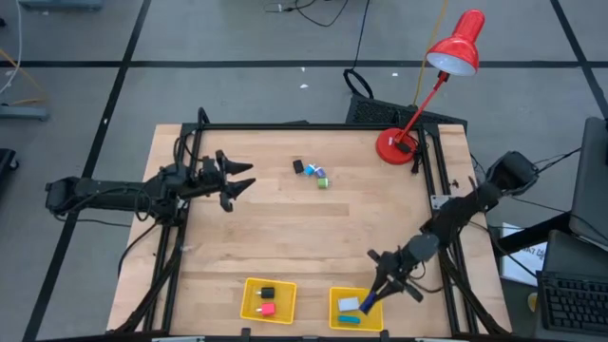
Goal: Pick & Place Office items
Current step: Put the light blue digital clock into the right yellow bin, then put the black adapter into the left yellow bin
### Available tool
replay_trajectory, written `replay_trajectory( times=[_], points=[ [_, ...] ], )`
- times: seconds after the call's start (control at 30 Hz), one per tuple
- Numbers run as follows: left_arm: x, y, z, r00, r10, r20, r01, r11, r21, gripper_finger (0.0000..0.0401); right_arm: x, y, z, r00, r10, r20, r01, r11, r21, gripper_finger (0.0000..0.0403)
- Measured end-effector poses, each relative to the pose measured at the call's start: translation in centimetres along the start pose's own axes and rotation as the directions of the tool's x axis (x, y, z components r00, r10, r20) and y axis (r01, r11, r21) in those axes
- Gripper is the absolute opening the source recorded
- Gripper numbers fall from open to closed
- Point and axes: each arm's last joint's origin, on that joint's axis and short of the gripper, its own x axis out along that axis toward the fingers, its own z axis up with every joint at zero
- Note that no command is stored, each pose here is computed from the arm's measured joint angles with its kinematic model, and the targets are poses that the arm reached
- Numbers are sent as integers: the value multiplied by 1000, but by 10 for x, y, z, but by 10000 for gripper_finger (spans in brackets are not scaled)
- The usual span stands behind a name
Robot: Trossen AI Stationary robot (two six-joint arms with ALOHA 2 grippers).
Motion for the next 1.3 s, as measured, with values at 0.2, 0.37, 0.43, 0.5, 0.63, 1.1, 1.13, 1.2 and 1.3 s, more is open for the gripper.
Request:
replay_trajectory(
  times=[0.2,0.37,0.43,0.5,0.63,1.1,1.13,1.2,1.3],
  points=[
    [0,0,0,1000,0,0,0,1000,-18,230,7,-1,-16,998,-18,-65,25,994,106,56],
    [0,0,0,1000,0,0,0,999,-42,230,10,-1,-24,994,-20,-104,38,983,178,69],
    [0,0,0,1000,0,1,0,998,-64,230,10,-1,-24,994,-20,-106,39,982,182,78],
    [0,0,0,1000,0,1,0,997,-81,230,10,-1,-24,995,-19,-102,38,982,182,85],
    [0,0,0,1000,0,1,0,996,-84,230,11,0,-21,997,-6,-75,19,984,176,94],
    [0,0,0,1000,1,4,0,996,-86,230,5,-13,-1,1000,17,0,-17,988,151,105],
    [0,0,1,1000,3,7,-3,996,-88,230,4,-15,3,1000,27,2,-27,991,134,104],
    [0,0,1,1000,8,13,-6,996,-89,230,0,-19,11,999,36,22,-38,995,93,102],
    [1,1,0,999,53,11,-52,991,-126,230,-8,-26,22,998,0,69,-1,1000,10,101]
  ],
)
